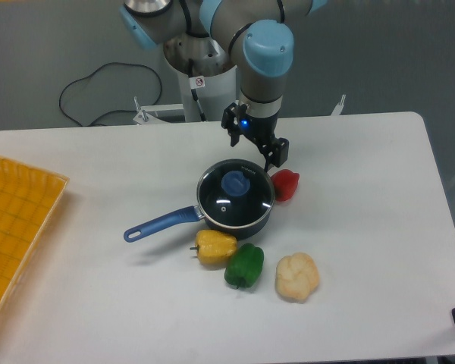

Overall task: Open the lid
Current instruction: 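Lower the open gripper down around the blue lid knob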

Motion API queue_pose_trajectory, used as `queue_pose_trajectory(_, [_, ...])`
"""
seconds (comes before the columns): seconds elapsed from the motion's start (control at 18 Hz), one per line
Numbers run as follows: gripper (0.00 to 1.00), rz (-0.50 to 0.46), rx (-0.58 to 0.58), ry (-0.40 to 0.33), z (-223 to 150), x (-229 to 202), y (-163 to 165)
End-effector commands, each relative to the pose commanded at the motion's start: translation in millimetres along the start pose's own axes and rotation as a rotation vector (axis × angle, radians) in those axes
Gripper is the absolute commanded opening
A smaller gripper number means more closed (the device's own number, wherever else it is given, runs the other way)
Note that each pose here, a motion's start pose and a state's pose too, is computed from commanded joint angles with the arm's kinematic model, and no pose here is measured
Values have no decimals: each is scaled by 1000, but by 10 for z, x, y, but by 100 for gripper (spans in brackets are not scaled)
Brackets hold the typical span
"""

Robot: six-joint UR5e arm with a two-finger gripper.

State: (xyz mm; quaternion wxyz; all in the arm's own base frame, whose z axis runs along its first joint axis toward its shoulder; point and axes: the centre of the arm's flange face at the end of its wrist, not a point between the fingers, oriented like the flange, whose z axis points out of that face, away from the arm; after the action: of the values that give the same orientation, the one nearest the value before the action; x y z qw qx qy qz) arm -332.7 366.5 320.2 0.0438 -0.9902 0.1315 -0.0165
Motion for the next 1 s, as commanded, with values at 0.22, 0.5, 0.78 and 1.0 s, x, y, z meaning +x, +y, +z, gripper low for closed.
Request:
queue_pose_trajectory(0.22, [100, 22, -3, -10, 73, -114, -129])
queue_pose_trajectory(0.5, [100, 61, -36, -23, 69, -45, -310])
queue_pose_trajectory(0.78, [100, 85, -79, -37, 61, 11, -347])
queue_pose_trajectory(1.0, [100, 99, -97, -40, 83, 24, -394])
